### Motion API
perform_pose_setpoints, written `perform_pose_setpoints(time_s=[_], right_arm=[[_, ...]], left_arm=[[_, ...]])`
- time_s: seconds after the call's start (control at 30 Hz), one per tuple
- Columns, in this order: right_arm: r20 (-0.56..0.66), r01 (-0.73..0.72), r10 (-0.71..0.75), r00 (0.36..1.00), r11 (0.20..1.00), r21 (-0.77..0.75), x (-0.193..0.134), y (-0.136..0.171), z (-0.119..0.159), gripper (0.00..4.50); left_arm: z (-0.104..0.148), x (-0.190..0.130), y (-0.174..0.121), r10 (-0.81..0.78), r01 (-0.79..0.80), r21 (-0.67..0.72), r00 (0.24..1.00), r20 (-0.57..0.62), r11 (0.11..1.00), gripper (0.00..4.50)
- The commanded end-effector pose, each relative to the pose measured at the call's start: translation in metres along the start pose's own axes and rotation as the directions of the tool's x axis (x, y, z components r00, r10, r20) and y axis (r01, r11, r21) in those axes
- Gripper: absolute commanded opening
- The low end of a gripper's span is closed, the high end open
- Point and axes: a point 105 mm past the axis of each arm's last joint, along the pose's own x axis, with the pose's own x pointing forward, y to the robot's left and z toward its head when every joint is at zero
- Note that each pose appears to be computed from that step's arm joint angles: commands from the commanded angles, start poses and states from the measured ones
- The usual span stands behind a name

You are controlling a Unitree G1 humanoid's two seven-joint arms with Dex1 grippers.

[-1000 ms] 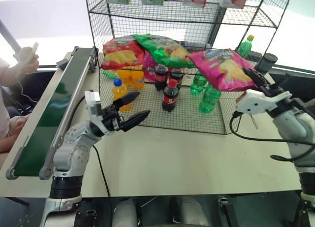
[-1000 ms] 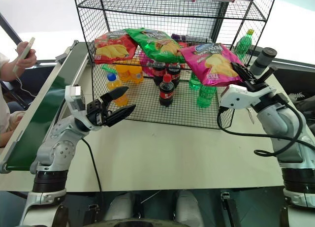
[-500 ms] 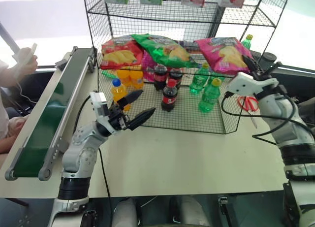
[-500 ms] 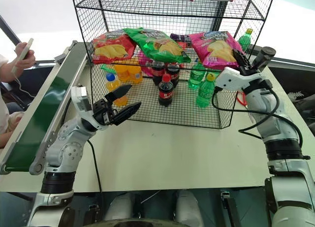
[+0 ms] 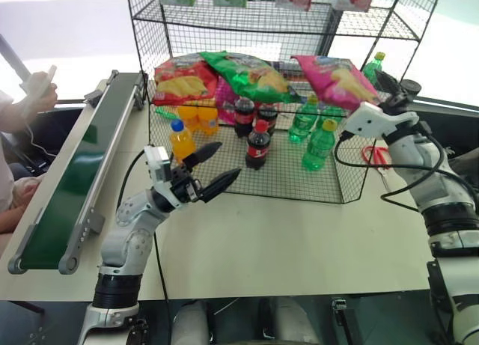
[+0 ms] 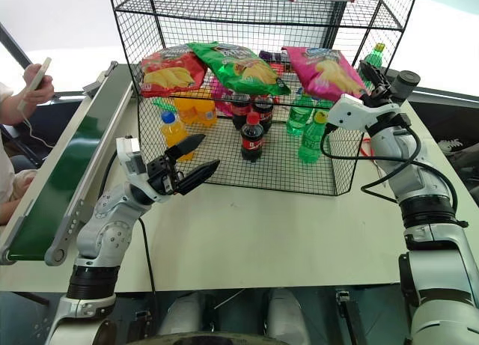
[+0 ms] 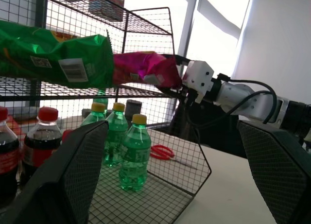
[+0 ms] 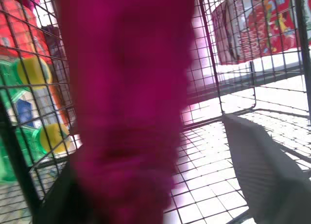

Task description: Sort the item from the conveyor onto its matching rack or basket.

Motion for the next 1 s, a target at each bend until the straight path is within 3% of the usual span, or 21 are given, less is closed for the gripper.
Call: perform_pose_setpoints(time_s=[0.03,0.1,0.23,0.5,0.6,0.8,0.87,1.0], right_arm=[[0.041,0.003,-0.006,0.999,0.998,0.069,0.000,-0.027,0.007,4.44],[0.057,-0.054,0.043,0.997,0.975,0.216,-0.002,-0.033,0.009,4.44],[0.036,-0.073,0.064,0.997,0.935,0.346,-0.004,-0.047,0.003,4.44],[0.153,-0.187,0.135,0.979,0.893,0.408,-0.009,-0.035,0.028,4.44],[0.159,-0.191,0.136,0.978,0.892,0.411,-0.011,-0.032,0.030,3.62],[0.187,-0.205,0.141,0.972,0.898,0.389,-0.012,-0.030,0.037,0.76],[0.185,-0.203,0.141,0.973,0.904,0.375,-0.012,-0.028,0.037,0.07],[0.145,-0.182,0.153,0.978,0.959,0.216,-0.007,-0.027,0.030,0.07]], left_arm=[[0.007,0.002,-0.003,-0.002,0.001,0.037,1.000,0.025,0.999,4.50],[0.005,0.001,-0.003,0.002,-0.003,0.030,1.000,0.022,1.000,4.50],[-0.001,0.001,-0.004,0.004,-0.004,0.034,1.000,0.008,0.999,4.50],[-0.003,0.002,-0.004,-0.001,0.002,0.045,1.000,-0.004,0.999,4.50],[-0.004,0.001,-0.004,0.000,0.001,0.048,1.000,-0.012,0.999,4.50],[-0.005,-0.001,-0.005,-0.001,0.002,0.051,1.000,-0.024,0.999,4.50],[-0.005,-0.001,-0.006,0.000,0.002,0.050,1.000,-0.024,0.999,4.50],[-0.006,0.000,-0.007,0.000,0.001,0.048,1.000,-0.022,0.999,4.50]])
